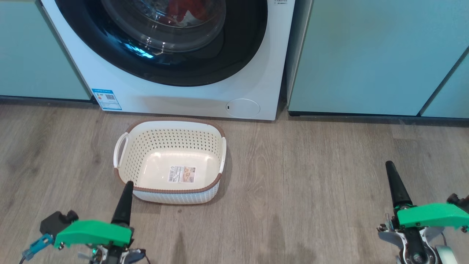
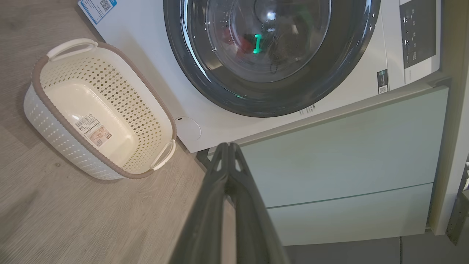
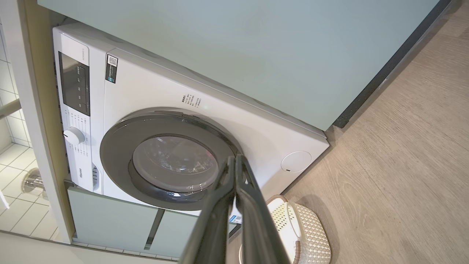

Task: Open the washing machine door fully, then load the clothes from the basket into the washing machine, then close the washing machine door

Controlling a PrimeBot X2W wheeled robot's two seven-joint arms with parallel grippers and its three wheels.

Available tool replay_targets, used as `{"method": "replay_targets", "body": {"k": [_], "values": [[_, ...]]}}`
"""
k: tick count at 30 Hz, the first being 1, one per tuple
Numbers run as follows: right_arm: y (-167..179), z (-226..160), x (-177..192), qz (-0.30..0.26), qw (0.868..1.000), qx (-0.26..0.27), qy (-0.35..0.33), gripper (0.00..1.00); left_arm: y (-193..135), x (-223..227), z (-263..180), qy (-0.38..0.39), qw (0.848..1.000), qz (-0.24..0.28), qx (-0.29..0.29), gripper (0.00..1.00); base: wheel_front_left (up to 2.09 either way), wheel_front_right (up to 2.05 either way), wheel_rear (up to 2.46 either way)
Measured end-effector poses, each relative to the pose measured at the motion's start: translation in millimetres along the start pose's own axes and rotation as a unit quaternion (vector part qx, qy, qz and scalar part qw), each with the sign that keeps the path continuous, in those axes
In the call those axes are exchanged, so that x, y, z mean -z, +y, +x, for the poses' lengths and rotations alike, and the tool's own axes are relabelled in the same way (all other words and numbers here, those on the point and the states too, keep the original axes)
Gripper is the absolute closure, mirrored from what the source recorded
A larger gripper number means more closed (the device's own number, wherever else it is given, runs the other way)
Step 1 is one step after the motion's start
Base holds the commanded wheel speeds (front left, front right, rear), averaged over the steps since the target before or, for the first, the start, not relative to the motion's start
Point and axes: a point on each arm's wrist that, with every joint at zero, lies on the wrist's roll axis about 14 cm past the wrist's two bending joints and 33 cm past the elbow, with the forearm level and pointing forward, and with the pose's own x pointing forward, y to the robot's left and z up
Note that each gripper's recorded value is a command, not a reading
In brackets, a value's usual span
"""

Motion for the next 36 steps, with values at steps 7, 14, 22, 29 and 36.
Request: {"method": "replay_targets", "body": {"k": [7, 14, 22, 29, 36], "values": [[1, 1, 1, 0.033, 0.999, -0.001, 0.004, 1.0, -4, -8, 3, -0.007, 0.999, -0.038, 0.007, 1.0, 0.0, 0.0, 0.0], [1, 1, 1, 0.065, 0.998, -0.001, 0.007, 1.0, -3, -9, 3, -0.004, 0.997, -0.076, 0.009, 1.0, 0.0, 0.0, 0.0], [2, 2, 2, 0.103, 0.995, -0.004, 0.013, 1.0, -4, -16, 3, -0.011, 0.993, -0.12, 0.015, 1.0, 0.0, 0.0, 0.0], [8, 6, 2, 0.135, 0.991, -0.012, 0.017, 1.0, -8, -20, 5, -0.012, 0.987, -0.156, 0.027, 1.0, 0.0, 0.0, 0.0], [11, 7, 2, 0.168, 0.985, -0.018, 0.021, 1.0, -8, -25, 5, -0.016, 0.98, -0.194, 0.031, 1.0, 0.0, 0.0, 0.0]]}}
